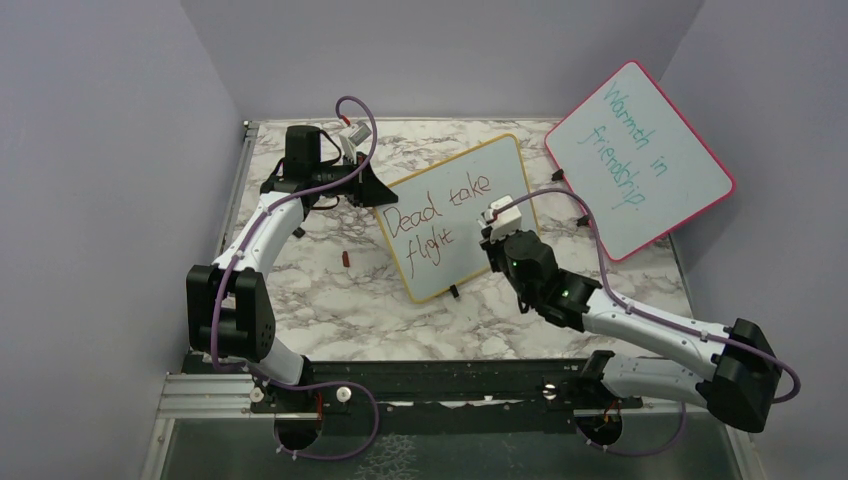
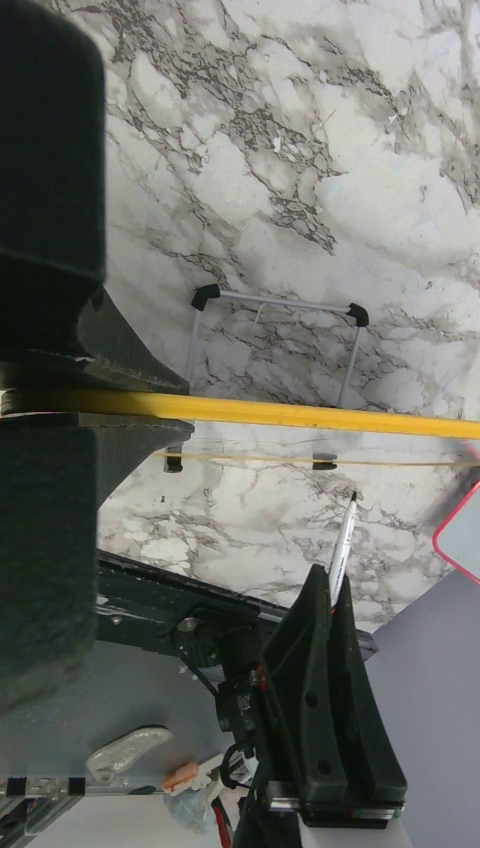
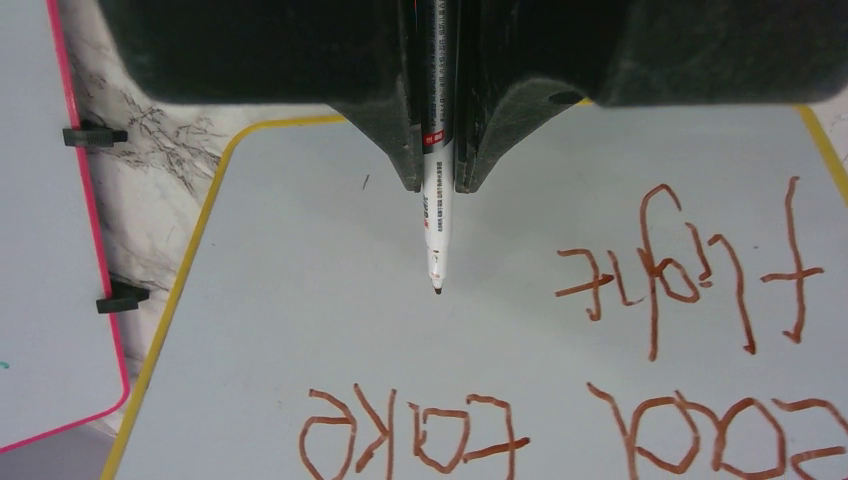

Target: Write a sentence on the whiteboard

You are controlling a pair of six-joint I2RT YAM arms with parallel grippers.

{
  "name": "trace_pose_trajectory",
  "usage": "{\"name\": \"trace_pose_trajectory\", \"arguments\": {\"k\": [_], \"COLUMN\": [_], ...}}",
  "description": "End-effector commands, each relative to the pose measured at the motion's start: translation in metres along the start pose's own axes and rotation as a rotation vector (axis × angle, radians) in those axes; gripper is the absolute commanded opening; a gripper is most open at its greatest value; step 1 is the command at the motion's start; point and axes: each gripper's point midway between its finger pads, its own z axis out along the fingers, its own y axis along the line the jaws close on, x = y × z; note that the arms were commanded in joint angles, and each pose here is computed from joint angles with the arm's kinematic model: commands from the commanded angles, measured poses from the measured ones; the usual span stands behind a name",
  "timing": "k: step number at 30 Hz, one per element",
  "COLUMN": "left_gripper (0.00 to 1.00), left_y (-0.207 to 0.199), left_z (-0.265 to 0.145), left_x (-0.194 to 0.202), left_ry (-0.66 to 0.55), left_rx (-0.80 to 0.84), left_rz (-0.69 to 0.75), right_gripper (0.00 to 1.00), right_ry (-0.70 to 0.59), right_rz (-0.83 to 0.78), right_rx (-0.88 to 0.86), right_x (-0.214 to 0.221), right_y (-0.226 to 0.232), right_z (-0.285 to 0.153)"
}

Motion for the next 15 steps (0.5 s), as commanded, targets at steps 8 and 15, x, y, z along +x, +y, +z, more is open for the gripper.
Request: {"name": "trace_pose_trajectory", "arguments": {"k": [8, 15], "left_gripper": [0.0, 0.0], "left_y": [0.061, 0.061], "left_z": [-0.003, -0.003], "left_x": [0.028, 0.028], "left_ry": [0.065, 0.065], "left_rx": [-0.243, -0.244], "left_rz": [-0.021, -0.022], "right_gripper": [0.0, 0.01], "right_ry": [-0.034, -0.024], "right_rz": [0.02, 0.021], "right_rx": [-0.066, -0.064], "right_x": [-0.006, -0.003], "right_y": [0.004, 0.004], "right_z": [0.011, 0.016]}}
